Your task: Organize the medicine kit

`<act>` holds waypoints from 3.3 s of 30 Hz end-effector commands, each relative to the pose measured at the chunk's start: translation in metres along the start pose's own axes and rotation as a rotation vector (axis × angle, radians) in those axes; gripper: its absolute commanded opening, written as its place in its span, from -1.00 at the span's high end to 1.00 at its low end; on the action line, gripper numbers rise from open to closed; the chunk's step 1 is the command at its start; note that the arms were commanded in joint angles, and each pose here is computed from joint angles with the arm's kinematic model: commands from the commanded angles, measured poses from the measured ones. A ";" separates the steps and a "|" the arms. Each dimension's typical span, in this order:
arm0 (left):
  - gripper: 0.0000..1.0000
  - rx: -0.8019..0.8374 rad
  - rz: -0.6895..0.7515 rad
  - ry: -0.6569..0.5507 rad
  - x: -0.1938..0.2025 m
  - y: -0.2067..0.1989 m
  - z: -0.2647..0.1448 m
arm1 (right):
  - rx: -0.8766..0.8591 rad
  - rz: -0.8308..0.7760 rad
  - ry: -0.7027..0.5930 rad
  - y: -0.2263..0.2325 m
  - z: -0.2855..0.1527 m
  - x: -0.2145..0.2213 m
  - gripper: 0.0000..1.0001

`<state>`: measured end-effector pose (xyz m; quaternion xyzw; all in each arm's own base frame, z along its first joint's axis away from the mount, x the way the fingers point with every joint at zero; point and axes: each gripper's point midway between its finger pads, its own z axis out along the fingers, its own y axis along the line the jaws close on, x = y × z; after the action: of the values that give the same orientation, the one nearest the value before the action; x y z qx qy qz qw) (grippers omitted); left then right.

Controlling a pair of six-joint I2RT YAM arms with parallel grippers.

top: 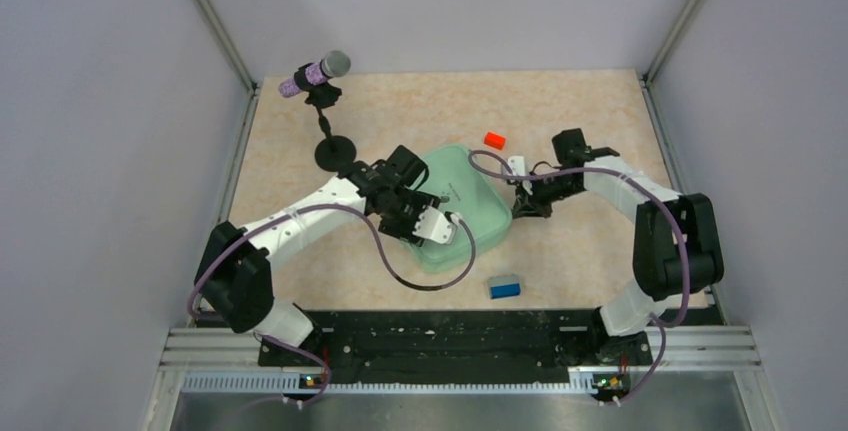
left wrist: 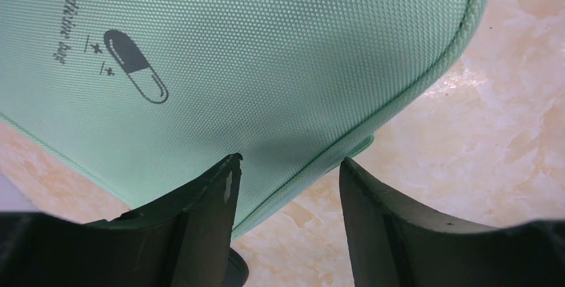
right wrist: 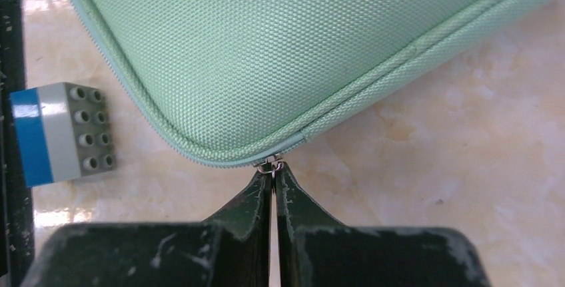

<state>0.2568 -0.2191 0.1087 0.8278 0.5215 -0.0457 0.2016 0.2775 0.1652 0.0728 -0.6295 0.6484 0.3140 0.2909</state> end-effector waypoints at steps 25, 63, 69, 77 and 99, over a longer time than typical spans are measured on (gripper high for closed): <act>-0.46 -0.713 -1.246 -0.251 0.017 0.109 -0.055 | 0.752 0.195 0.172 -0.128 -0.061 -0.011 1.00; -0.11 -0.552 -1.328 -0.365 0.055 -0.007 -0.108 | 0.483 -0.248 -0.012 -0.084 0.082 -0.120 1.00; -0.18 -0.686 -1.694 -0.249 0.117 -0.006 -0.079 | 0.494 -0.259 -0.009 -0.074 0.071 -0.118 1.00; -0.25 -0.534 -1.770 -0.345 0.114 -0.002 -0.044 | 0.498 -0.270 0.012 -0.060 0.065 -0.103 1.00; -0.12 -0.604 -1.523 -0.598 0.050 -0.015 -0.117 | 0.555 -0.251 0.026 -0.123 0.072 -0.099 1.00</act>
<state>0.2218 -0.1535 0.1504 0.1479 0.8541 -0.3297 0.3741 0.3981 0.2642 0.0855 -0.6023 0.6515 0.0638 0.4569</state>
